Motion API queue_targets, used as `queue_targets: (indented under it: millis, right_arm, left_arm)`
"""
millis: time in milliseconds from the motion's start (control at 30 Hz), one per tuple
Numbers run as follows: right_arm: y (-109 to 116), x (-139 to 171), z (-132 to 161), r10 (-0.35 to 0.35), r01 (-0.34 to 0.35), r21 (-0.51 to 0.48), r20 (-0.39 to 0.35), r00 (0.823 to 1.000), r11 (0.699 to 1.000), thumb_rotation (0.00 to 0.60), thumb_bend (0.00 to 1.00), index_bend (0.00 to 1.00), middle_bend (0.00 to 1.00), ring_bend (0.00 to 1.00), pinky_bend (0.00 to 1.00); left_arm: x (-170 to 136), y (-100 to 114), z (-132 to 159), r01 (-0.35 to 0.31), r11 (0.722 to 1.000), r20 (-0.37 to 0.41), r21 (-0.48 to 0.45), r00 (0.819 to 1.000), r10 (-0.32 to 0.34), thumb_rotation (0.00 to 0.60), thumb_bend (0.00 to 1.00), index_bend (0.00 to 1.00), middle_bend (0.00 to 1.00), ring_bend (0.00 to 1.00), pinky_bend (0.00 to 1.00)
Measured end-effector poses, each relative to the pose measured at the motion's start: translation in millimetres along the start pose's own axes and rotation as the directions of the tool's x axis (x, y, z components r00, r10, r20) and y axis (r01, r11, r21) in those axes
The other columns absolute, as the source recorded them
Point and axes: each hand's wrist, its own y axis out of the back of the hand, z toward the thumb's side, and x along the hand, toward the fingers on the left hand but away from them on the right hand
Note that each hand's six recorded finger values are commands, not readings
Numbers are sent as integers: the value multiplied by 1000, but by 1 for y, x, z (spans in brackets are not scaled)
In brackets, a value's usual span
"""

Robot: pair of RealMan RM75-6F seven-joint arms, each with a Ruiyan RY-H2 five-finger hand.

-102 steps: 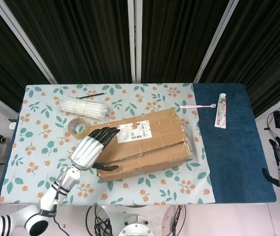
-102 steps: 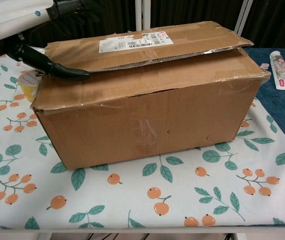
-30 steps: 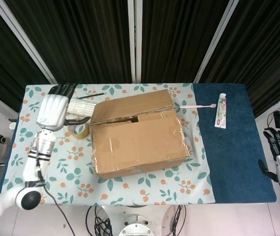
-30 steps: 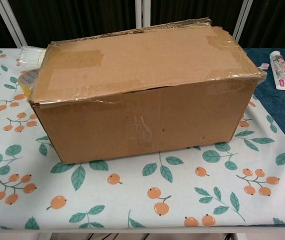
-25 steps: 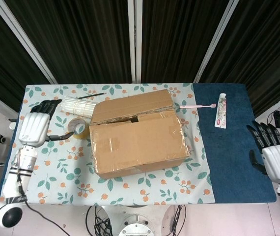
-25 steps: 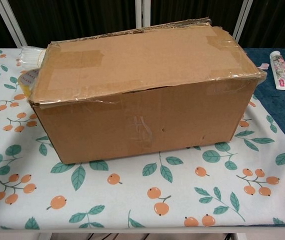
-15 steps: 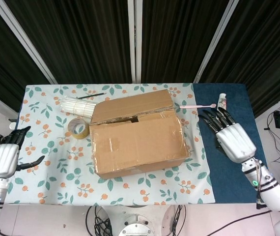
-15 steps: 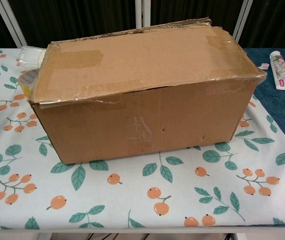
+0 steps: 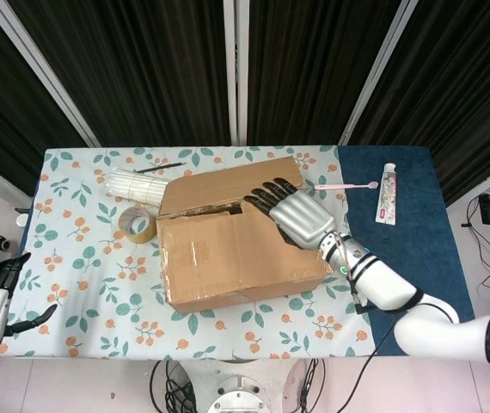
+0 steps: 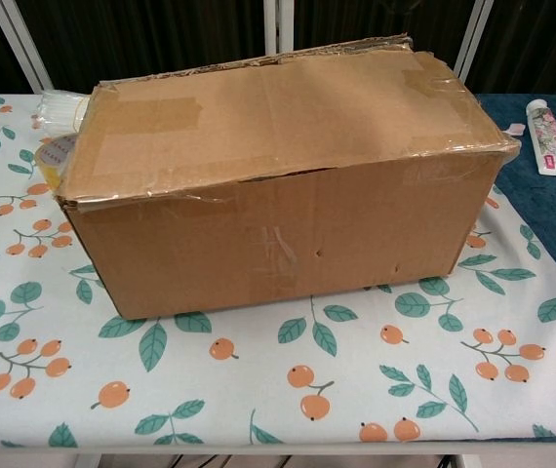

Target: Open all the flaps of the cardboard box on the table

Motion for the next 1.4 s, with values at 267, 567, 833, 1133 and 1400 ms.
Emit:
queue_targets:
  millis: [267, 567, 833, 1133, 1400]
  right_arm:
    - [-21, -34, 30, 112, -112, -14, -4, 994, 994, 600, 949, 0, 86, 0, 0]
    - [-35, -50, 35, 154, -153, -39, 24, 988, 988, 600, 949, 0, 83, 0, 0]
    - [-38, -53, 37, 167, -166, -55, 20, 986, 985, 600, 949, 70, 136, 0, 0]
    - [-32, -47, 37, 138, -138, -91, -6, 990, 986, 600, 948, 122, 232, 0, 0]
    - [-12, -33, 33, 83, -86, -173, -23, 996, 981, 600, 929, 0, 269, 0, 0]
  left_arm:
    - [-1, -3, 0, 22, 1000, 6, -6, 1000, -22, 249, 144, 78, 145, 130, 243]
    - [-2, -3, -4, 30, 1000, -1, -8, 1000, -30, 248, 144, 78, 145, 129, 242]
    - [-2, -5, -7, 40, 999, -10, -9, 999, -40, 249, 144, 78, 144, 130, 243]
    - [-1, -6, -6, 51, 999, -8, -7, 999, -51, 248, 144, 81, 144, 129, 243]
    - [2, -6, -2, 62, 998, -1, -12, 998, -62, 250, 145, 82, 143, 129, 243]
